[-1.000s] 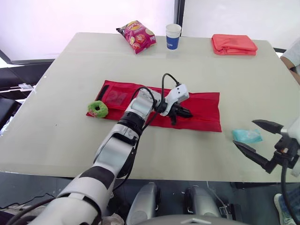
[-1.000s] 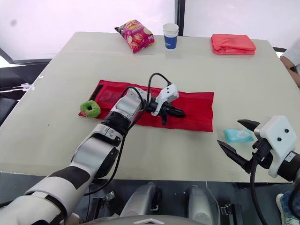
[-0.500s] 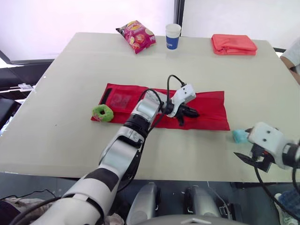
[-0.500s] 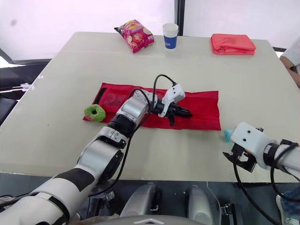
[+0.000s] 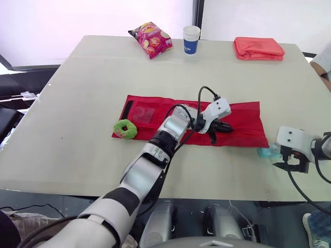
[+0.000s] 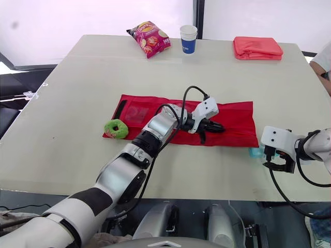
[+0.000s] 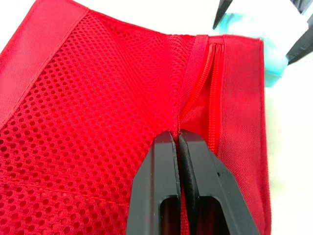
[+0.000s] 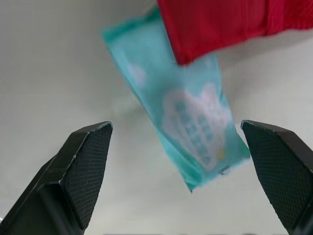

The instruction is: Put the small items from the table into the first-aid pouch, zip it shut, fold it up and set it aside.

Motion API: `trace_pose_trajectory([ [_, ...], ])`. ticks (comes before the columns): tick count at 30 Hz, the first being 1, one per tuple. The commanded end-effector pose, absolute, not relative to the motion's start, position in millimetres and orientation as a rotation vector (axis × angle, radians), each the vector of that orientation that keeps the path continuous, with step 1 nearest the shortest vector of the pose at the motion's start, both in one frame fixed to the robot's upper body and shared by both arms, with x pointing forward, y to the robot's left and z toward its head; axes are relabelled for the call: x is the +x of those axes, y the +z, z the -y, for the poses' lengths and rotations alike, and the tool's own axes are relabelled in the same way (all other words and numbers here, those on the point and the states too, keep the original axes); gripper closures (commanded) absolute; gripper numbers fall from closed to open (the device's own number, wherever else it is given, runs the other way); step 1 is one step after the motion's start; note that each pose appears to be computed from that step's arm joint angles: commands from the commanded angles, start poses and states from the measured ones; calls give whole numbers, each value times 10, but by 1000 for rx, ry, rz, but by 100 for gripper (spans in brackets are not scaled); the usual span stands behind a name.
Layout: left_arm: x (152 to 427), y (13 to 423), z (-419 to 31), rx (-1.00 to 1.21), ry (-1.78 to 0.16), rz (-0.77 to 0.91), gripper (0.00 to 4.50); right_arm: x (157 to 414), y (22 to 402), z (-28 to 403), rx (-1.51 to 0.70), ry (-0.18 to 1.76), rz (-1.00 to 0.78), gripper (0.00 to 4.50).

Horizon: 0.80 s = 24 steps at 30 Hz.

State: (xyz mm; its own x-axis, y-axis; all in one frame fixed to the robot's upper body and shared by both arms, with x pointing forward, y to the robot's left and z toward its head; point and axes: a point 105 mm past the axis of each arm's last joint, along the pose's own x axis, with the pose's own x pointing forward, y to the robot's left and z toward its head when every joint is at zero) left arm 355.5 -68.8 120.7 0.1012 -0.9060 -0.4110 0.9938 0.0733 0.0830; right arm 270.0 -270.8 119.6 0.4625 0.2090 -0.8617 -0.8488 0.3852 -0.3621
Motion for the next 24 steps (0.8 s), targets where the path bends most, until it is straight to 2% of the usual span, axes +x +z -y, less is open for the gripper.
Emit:
trace_pose_trajectory([
  [1, 3542, 1334, 790, 404, -1470, -209, 450, 2717, 1244, 2738, -904, 797, -810, 162],
  [4, 3565, 1340, 783, 399, -1458, -197, 450, 2718, 1296, 2698, -860, 771, -772, 289],
  [10, 3572, 1392, 808, 379, -1451, -157, 450, 2373, 1437, 2567, -778, 693, -755, 289],
  [15, 3590, 1394, 801, 398, -1440, -137, 450, 2024, 1651, 2153, -474, 698, -636, 289],
  [19, 3570, 1385, 802, 423, -1452, -124, 450, 2113, 1814, 1864, -355, 706, -499, 289],
  [24, 3534, 1376, 786, 450, -1473, -117, 450, 2385, 1657, 1833, -372, 581, -572, 289],
])
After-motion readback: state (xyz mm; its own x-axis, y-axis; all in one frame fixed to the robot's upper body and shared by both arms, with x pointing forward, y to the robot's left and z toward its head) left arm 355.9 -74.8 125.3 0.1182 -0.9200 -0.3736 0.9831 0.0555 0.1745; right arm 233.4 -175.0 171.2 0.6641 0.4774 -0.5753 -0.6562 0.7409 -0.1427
